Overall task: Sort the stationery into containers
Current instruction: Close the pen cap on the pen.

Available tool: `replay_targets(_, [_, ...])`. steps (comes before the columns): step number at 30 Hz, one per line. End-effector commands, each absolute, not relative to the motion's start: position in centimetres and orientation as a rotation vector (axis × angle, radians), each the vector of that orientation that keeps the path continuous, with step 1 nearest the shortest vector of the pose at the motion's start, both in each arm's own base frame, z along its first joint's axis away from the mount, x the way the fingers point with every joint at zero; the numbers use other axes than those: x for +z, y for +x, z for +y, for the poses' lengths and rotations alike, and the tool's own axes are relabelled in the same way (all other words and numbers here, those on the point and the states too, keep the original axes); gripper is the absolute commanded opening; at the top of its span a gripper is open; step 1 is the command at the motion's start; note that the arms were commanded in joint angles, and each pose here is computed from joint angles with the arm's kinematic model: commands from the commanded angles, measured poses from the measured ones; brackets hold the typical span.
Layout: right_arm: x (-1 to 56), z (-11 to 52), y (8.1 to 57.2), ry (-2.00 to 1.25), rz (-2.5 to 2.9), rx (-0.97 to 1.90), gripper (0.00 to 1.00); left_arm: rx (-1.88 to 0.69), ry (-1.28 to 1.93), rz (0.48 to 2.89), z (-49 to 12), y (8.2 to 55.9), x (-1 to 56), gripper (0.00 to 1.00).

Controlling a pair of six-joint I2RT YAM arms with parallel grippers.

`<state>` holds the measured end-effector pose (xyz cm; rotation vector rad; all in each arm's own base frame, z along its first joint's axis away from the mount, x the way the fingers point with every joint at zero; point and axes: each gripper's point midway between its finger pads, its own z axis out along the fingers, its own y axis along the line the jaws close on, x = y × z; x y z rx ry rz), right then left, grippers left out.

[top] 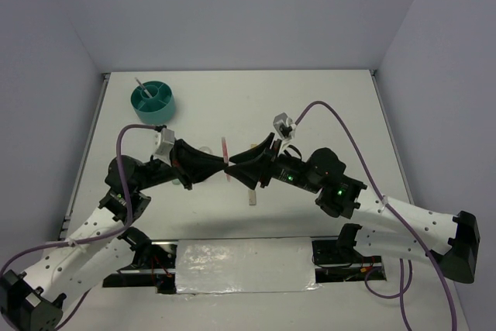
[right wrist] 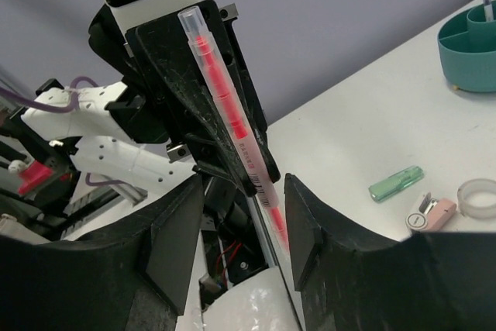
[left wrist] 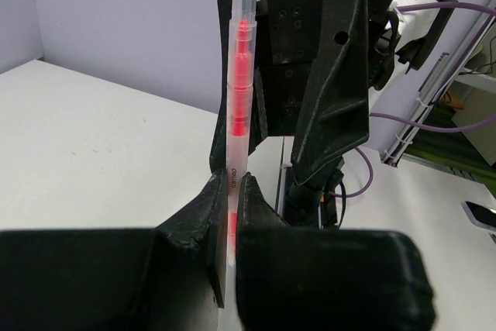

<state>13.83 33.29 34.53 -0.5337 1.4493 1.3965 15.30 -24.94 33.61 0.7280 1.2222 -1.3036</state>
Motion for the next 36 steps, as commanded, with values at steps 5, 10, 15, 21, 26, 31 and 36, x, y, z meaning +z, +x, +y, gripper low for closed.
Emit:
replay_targets(5, [37.2,33.4,13.5,-0.570,1.339,1.396,0.53,-1.316,0.788,1.096,-25.1,14.2,36.8,0.00])
replay_targets(10, [38.3,33.5,14.4,-0.563,1.315,1.339,0.48,-1.340,0.821,1.119,-25.6,13.9,36.0,0.00])
replay_targets(15, [39.0,33.6,14.7,-0.561,1.296,1.320,0.49,-1.331,0.834,1.152,-26.0,13.9,35.3,0.00])
replay_targets(21, [39.2,33.5,14.9,-0.562,1.306,1.302,0.32,-1.321,0.821,1.168,-26.1,14.2,35.0,0.00])
replay_targets(26, [38.3,33.5,14.9,-0.556,1.324,1.307,0.00,-1.299,0.784,1.176,-25.9,14.7,35.8,0.00])
replay_targets(31, [38.3,33.2,14.9,-0.541,1.315,1.305,0.00,-1.356,0.760,1.155,-26.2,14.6,37.3,0.39])
replay_targets(36, [38.8,33.3,15.0,-0.545,1.307,1.302,0.00,-1.454,0.782,1.075,-26.7,13.3,38.6,0.70])
